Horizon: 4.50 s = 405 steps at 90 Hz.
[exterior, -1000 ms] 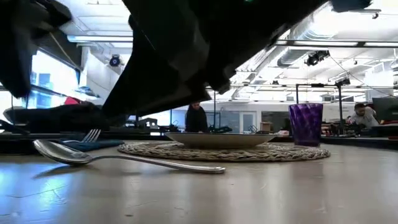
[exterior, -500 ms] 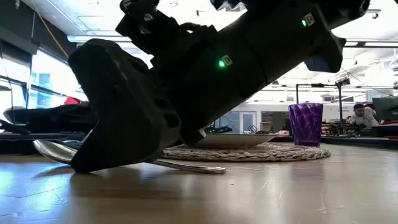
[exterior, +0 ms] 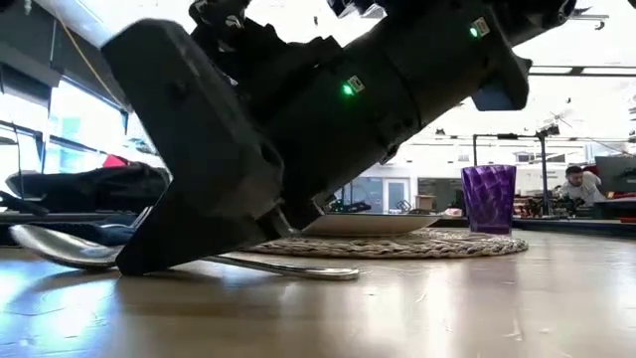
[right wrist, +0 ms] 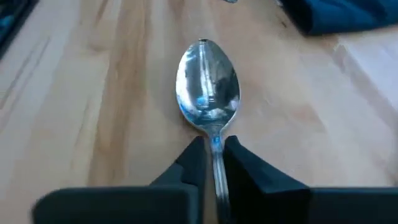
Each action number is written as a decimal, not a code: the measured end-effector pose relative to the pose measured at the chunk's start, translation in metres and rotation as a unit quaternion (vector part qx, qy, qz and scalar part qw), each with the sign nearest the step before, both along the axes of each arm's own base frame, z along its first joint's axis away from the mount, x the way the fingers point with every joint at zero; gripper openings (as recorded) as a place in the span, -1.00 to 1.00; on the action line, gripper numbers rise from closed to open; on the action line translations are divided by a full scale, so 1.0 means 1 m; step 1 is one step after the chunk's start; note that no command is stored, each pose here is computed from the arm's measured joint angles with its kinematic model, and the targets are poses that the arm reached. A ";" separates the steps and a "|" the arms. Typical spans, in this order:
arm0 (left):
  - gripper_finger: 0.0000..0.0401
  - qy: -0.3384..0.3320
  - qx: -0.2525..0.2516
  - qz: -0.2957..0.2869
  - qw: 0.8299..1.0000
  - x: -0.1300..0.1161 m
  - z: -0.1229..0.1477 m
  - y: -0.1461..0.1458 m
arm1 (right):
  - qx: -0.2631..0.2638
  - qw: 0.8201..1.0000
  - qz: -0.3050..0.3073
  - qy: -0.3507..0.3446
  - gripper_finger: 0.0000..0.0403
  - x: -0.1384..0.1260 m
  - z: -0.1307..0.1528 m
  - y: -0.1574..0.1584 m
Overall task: Set table place
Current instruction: Put the silver spoon to the right of the brown placemat
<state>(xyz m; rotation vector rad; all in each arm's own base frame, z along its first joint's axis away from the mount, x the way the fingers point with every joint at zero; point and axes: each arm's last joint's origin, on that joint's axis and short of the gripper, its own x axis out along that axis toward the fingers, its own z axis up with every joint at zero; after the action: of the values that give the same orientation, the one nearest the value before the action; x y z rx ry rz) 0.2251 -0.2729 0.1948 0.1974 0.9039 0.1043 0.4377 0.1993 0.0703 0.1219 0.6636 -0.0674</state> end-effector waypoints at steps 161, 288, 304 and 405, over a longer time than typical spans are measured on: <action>-0.43 0.072 0.028 0.106 0.991 -0.019 -0.001 0.021 | -0.079 0.822 -0.557 0.089 -1.00 -0.185 0.112 -0.036; -0.43 0.041 0.014 0.103 0.994 -0.020 -0.001 0.014 | 0.022 0.716 -0.670 0.195 -1.00 -0.285 0.045 -0.139; -0.43 0.036 0.012 0.097 0.995 -0.018 -0.001 0.013 | 0.026 0.700 -0.687 0.193 -1.00 -0.283 0.045 -0.146; -0.43 0.031 0.007 0.098 0.995 -0.018 -0.001 0.012 | 0.067 0.711 -0.618 0.328 -0.44 -0.273 0.055 -0.128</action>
<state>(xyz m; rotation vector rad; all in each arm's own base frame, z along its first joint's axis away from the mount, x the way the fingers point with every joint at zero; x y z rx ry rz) 0.2066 -0.2608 0.1941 0.1255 0.9825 0.2893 0.1648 0.0718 0.1255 0.7034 1.2032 -1.4367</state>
